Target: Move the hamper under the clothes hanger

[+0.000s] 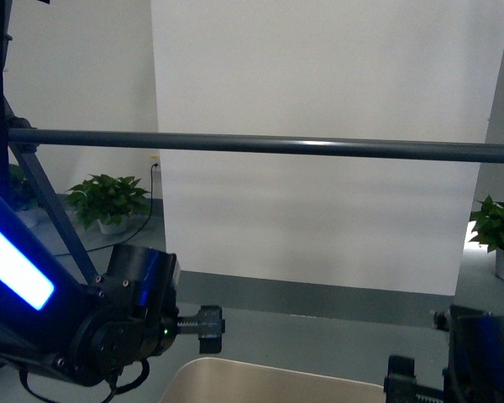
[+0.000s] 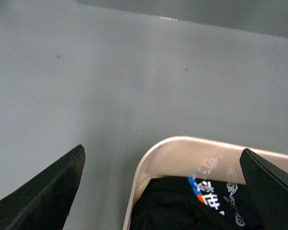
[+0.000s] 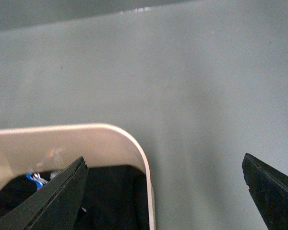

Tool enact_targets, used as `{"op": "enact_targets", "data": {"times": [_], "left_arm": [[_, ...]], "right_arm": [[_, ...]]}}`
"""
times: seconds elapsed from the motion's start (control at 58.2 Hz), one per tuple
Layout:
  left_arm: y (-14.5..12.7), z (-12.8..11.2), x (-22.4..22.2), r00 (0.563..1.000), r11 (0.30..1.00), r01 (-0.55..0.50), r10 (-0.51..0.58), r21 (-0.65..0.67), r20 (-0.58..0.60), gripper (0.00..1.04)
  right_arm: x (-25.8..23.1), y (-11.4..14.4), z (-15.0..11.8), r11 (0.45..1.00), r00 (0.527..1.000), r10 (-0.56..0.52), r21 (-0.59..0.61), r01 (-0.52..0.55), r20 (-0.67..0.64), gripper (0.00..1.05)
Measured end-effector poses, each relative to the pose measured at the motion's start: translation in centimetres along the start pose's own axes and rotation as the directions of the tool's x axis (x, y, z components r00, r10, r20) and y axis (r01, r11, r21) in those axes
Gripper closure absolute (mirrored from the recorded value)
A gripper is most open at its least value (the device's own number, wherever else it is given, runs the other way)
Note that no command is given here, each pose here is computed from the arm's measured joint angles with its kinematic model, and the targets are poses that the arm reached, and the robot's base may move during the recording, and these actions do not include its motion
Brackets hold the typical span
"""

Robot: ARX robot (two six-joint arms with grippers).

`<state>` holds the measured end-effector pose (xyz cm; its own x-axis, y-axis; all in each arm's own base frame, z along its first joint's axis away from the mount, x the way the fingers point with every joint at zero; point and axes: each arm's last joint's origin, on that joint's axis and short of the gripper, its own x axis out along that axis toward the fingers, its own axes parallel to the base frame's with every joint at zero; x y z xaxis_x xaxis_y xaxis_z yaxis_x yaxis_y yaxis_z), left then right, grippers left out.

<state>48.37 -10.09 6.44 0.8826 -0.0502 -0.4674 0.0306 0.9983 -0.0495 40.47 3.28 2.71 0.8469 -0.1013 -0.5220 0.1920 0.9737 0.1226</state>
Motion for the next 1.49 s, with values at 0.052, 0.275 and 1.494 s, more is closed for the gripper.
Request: {"op": "enact_targets", "data": {"times": [0.052,0.275,1.494], "left_arm": [[-0.1,0.9,-0.2,1.000,1.000,0.003,-0.003,0.002,0.019,0.07],[-0.5,5.7,-2.0,0.991,0.999,0.016,-0.020,0.032,0.130,0.07],[4.5,2.0,-21.4,0.886,0.999,-0.044,0.026,0.030,0.463,0.91]], "right_arm": [[-0.5,0.2,1.2,1.000,1.000,0.004,0.005,-0.004,0.029,0.08],[-2.7,0.9,5.4,1.000,0.992,0.024,-0.003,-0.024,0.127,0.08],[-19.1,-2.2,4.2,0.974,0.856,0.191,-0.204,-0.103,0.480,0.93]]}}
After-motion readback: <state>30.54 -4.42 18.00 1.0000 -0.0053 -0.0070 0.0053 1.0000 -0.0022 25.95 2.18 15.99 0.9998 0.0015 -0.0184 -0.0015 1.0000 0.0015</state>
